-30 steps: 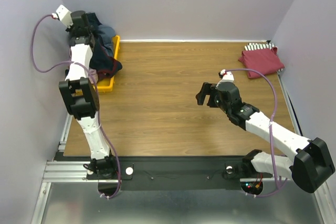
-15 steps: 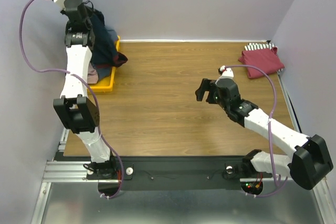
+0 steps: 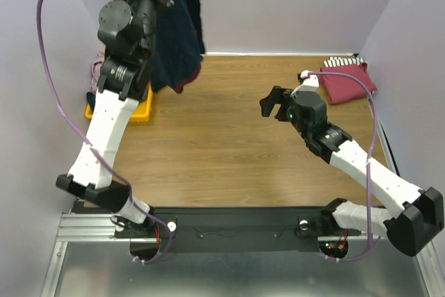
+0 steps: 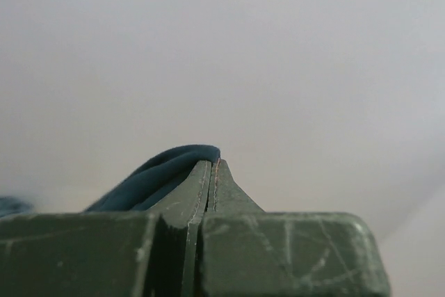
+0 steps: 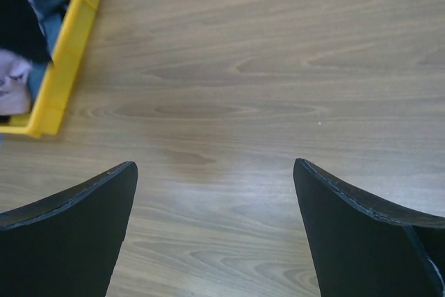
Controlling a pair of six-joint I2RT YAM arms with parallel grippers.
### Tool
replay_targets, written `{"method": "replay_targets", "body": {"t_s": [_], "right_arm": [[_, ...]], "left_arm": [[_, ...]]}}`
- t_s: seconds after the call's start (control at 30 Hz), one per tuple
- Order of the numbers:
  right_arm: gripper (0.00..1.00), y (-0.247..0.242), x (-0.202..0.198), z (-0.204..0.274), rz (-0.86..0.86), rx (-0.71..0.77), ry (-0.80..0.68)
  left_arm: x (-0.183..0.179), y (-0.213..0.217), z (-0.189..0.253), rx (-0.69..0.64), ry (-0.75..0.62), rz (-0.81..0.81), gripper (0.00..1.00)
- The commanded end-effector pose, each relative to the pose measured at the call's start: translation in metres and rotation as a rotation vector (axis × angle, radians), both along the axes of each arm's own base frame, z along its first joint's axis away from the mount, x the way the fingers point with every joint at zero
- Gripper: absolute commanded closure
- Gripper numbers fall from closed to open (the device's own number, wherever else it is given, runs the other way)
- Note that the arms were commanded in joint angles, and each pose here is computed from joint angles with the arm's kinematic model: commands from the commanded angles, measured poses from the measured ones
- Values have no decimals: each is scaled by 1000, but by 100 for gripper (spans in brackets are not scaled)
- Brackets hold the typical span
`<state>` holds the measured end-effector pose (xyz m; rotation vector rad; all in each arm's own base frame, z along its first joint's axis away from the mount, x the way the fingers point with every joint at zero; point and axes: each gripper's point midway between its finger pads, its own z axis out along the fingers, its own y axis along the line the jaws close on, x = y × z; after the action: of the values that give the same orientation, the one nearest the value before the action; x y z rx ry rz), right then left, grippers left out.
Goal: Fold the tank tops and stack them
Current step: Move the tank top to the center of the board
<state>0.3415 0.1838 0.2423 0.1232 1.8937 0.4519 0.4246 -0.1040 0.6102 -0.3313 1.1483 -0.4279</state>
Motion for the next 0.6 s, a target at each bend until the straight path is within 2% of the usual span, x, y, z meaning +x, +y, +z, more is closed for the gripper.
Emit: {"method": "replay_targets", "body": {"t_s": [0.0,0.17,0.27,0.33,0.47,0.5,0.53,0.57], "right_arm": [[0,-9,-4,56,-20,49,-139],[0,-18,-20,78,-16,94,-197],[0,-19,-21,73,-18,92,-189],[0,-17,-21,62,-12,86,-164],[0,-13,-17,33,-17,71,-98],[0,-12,-14,15,-25,57,-60],[0,-12,-13,5,-31,47,-38],[0,-12,-13,-9,-36,34,-10]], "left_arm": [[-77,-19,56,-85,-187,-91,100],[-130,-39,43,-178,-206,-218,100],[-122,-34,10,-211,-120,-187,100],[-109,-37,-19,-213,-48,-165,100],[-61,-70,-110,-192,152,-225,98],[-29,-81,-163,-141,270,-266,91],[-12,-85,-191,-154,339,-298,88],[24,-75,-246,-196,467,-284,84]]}}
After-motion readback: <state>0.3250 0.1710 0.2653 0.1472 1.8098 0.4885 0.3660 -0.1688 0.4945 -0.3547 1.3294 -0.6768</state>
